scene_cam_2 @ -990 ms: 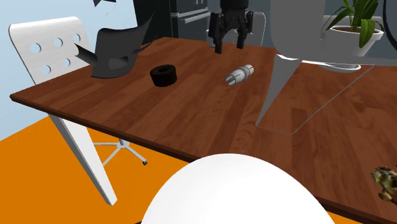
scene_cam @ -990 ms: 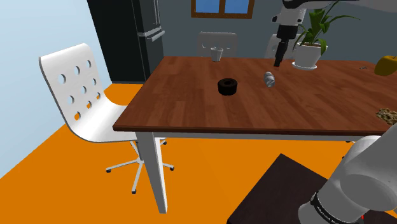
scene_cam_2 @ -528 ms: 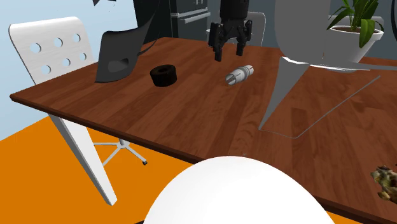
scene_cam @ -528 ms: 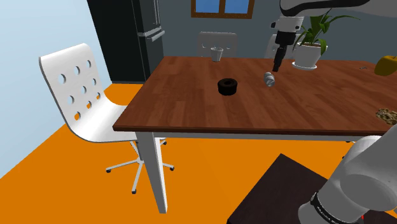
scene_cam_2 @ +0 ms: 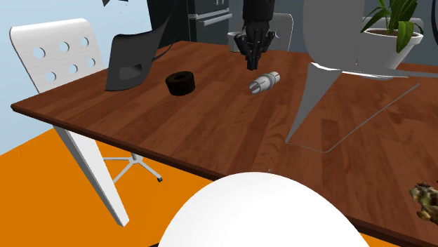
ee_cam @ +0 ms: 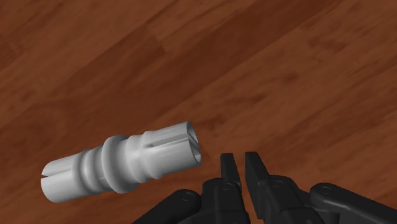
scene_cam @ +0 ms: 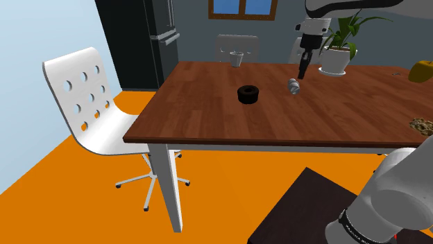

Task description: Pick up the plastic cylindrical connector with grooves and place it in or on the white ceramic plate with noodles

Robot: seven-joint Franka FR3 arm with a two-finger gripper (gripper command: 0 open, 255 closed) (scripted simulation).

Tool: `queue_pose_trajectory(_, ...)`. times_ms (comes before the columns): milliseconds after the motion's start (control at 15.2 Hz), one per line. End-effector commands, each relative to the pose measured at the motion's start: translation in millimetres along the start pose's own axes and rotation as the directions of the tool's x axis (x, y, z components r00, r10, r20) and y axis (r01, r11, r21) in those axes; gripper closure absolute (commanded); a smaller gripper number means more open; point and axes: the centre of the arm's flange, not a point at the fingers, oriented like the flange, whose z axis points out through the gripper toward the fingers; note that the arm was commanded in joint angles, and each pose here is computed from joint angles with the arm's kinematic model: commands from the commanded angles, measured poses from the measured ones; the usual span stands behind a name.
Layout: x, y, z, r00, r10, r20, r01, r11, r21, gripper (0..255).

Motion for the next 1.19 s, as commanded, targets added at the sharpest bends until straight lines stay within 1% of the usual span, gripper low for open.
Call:
queue_pose_trajectory(0, 0, 0, 0, 1.000, 0.000, 0.000, 0.000, 1.000, 0.000, 255)
queue_pose_trajectory(330, 0, 0, 0, 1.000, 0.000, 0.000, 0.000, 1.000, 0.000, 255)
queue_pose_trajectory(396, 0, 0, 0, 1.000, 0.000, 0.000, 0.000, 1.000, 0.000, 0)
queue_pose_trajectory(462, 7, 12, 5, 0.994, 0.113, -0.005, -0.113, 0.993, 0.014, 0)
queue_pose_trajectory(528, 12, 24, 10, 0.974, 0.225, -0.008, -0.225, 0.974, 0.029, 0)
queue_pose_trajectory(594, 16, 36, 16, 0.943, 0.334, -0.009, -0.333, 0.942, 0.043, 0)
queue_pose_trajectory(660, 18, 49, 21, 0.899, 0.438, -0.009, -0.437, 0.897, 0.058, 0)
queue_pose_trajectory(726, 19, 62, 27, 0.843, 0.537, -0.007, -0.536, 0.841, 0.073, 0)
queue_pose_trajectory(792, 19, 75, 33, 0.777, 0.629, -0.004, -0.627, 0.774, 0.087, 0)
queue_pose_trajectory(858, 17, 88, 39, 0.701, 0.713, 0.001, -0.710, 0.697, 0.101, 0)
queue_pose_trajectory(924, 14, 101, 45, 0.616, 0.788, 0.008, -0.783, 0.611, 0.114, 0)
queue_pose_trajectory(990, 9, 113, 52, 0.523, 0.852, 0.016, -0.847, 0.517, 0.127, 0)
queue_pose_trajectory(1056, 8, 116, 54, 0.494, 0.869, 0.019, -0.863, 0.488, 0.130, 0)
queue_pose_trajectory(1122, 8, 116, 59, 0.494, 0.869, 0.019, -0.863, 0.488, 0.130, 0)
